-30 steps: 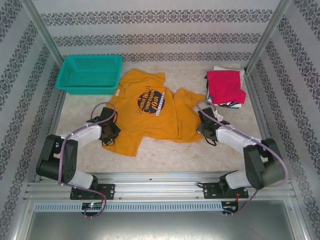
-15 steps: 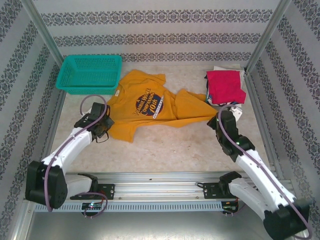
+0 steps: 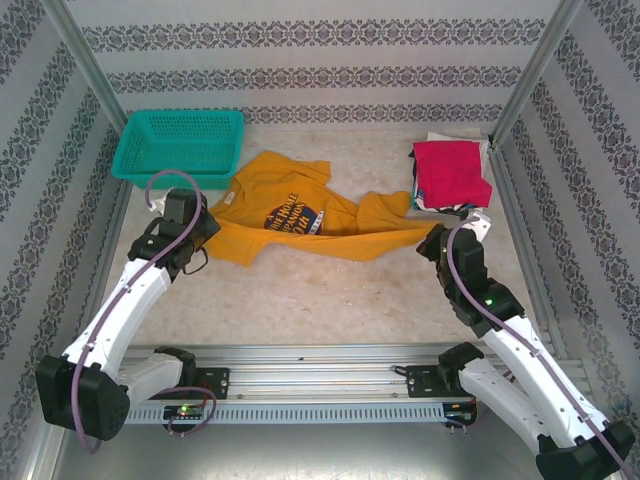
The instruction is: Fold and stack the t-shirts
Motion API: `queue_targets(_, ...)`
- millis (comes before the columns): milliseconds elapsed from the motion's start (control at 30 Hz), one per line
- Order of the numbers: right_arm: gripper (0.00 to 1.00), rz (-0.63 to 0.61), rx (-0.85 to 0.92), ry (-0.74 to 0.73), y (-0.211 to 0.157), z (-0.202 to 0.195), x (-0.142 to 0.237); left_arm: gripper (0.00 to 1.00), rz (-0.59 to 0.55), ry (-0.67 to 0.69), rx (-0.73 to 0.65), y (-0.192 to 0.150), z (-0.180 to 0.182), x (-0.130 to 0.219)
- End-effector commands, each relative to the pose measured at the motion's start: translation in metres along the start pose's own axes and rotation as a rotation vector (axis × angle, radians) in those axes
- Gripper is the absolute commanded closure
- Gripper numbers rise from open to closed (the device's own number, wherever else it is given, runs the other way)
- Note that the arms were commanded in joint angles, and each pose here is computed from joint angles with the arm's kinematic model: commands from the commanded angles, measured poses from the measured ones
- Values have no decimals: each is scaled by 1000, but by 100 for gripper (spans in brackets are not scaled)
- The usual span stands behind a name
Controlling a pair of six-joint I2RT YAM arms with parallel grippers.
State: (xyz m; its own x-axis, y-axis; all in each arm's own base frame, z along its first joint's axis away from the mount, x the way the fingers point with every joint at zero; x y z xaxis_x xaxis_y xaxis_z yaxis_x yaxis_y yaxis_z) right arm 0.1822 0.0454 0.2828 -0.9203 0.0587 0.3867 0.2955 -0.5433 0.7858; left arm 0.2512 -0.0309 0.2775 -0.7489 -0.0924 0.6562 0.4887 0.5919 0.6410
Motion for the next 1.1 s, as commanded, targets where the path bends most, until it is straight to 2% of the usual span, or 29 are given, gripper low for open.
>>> queue_targets(0, 100, -176, 12, 113, 48, 23, 31, 100, -199, -102, -74, 39, -16, 40)
queue_targets(267, 100, -406, 69, 367, 126, 72, 84, 100, -460, -235, -141, 106, -56, 100)
queue_targets(433, 100, -489, 104, 494, 163, 97, 113, 100, -551, -306, -137, 134, -73, 132)
queue_targets(567, 100, -546, 148, 491, 182, 110, 119, 100, -587, -367, -117, 147, -83, 145)
queue_targets(667, 100, -549, 192, 462, 193, 120, 113, 100, -568, -374, -134, 155, -94, 139)
queue_targets(800, 100, -536, 242, 408, 199, 131, 91, 100, -529, -353, -145, 160, -104, 114)
queue_targets(933, 100, -477, 249, 304, 196, 131, 41, 100, -482, -327, -131, 164, -110, 75)
queue_targets(1067, 100, -423, 239, 262, 195, 133, -18, 100, -453, -341, -113, 178, -123, 29)
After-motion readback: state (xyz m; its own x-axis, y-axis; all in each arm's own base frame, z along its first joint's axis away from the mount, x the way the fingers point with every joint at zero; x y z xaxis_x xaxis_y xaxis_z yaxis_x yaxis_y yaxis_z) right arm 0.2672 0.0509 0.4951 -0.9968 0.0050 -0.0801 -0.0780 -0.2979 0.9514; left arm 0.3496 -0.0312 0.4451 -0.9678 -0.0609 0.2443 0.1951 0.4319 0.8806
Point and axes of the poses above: each hand's point on the last joint's axis, 136 mm out from that joint toward the fingers, its own x axis back along the fingers, its own z axis along the line the jaws close on, y = z × x, the point moved 10 cm from there along x, back along the fingers, and after that the axes turned 3 degrees about -x, right-handed, at the moved point
